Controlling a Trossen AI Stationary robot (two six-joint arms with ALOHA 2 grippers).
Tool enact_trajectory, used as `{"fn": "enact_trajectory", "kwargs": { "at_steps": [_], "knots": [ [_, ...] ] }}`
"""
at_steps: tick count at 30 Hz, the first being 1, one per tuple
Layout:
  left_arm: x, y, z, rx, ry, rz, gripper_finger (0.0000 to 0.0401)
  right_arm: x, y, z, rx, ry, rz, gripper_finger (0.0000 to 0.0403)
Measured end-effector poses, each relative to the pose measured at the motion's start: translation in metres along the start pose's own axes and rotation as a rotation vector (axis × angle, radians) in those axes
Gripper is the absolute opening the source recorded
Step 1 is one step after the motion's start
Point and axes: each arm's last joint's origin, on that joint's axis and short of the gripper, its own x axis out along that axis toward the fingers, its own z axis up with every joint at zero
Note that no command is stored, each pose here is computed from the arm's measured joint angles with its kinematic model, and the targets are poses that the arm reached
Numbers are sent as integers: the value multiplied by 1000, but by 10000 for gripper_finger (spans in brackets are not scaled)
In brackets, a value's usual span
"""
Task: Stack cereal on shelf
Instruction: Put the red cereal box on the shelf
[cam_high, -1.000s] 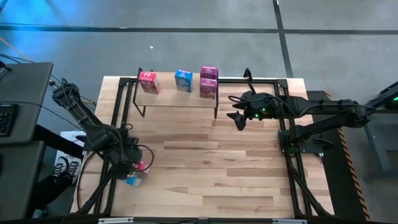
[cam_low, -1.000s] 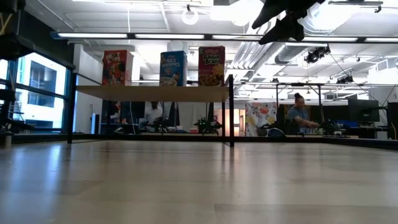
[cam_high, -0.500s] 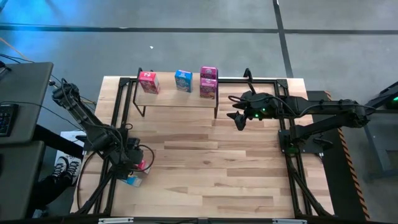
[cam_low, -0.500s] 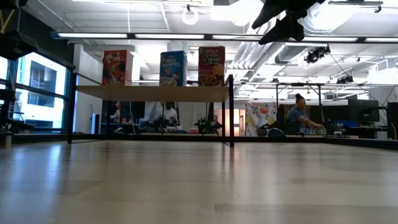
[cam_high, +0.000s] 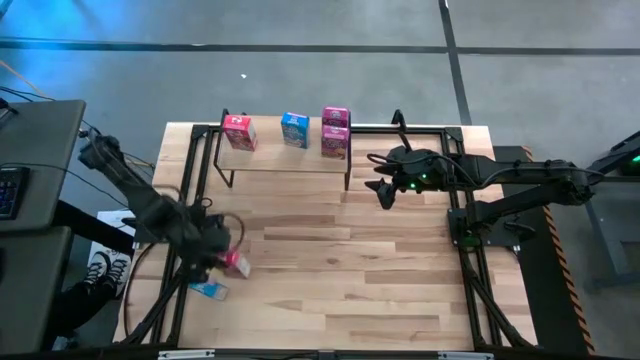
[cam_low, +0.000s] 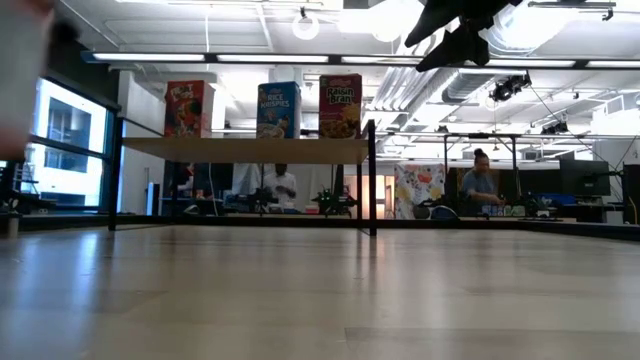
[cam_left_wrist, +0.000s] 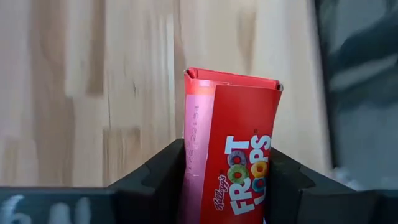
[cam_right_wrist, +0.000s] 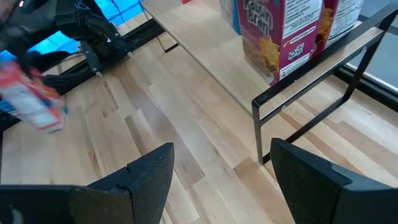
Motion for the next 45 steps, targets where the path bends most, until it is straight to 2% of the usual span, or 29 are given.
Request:
{"fn": "enact_trajectory", "kwargs": {
  "at_steps": [2, 5, 9, 13, 23, 32, 38, 45],
  "knots": [
    [-25, 3, 18, -39, -67, -9, 159, 0, 0, 0, 0, -6, -10, 262],
    [-66, 13, 44, -75, -151, 38, 159, 0, 0, 0, -1, -8, -13, 262],
    [-116, 30, 73, -42, -231, 210, 159, 0, 0, 1, -1, -10, -12, 262],
    [-142, 51, 93, -15, -199, 403, 158, 0, 0, 1, -2, -10, -12, 262],
    [-128, 118, 112, 82, 131, 521, 158, 0, 0, 0, -2, -9, -9, 262],
    [-129, 169, 112, 64, 193, 468, 158, 0, 0, 1, -2, -9, -9, 262],
    [-129, 192, 108, 12, 230, 455, 158, 0, 0, 0, -3, -8, -9, 262],
    [-124, 212, 107, 14, 276, 433, 158, 0, 0, 0, -2, -9, -9, 262]
  ]
}}
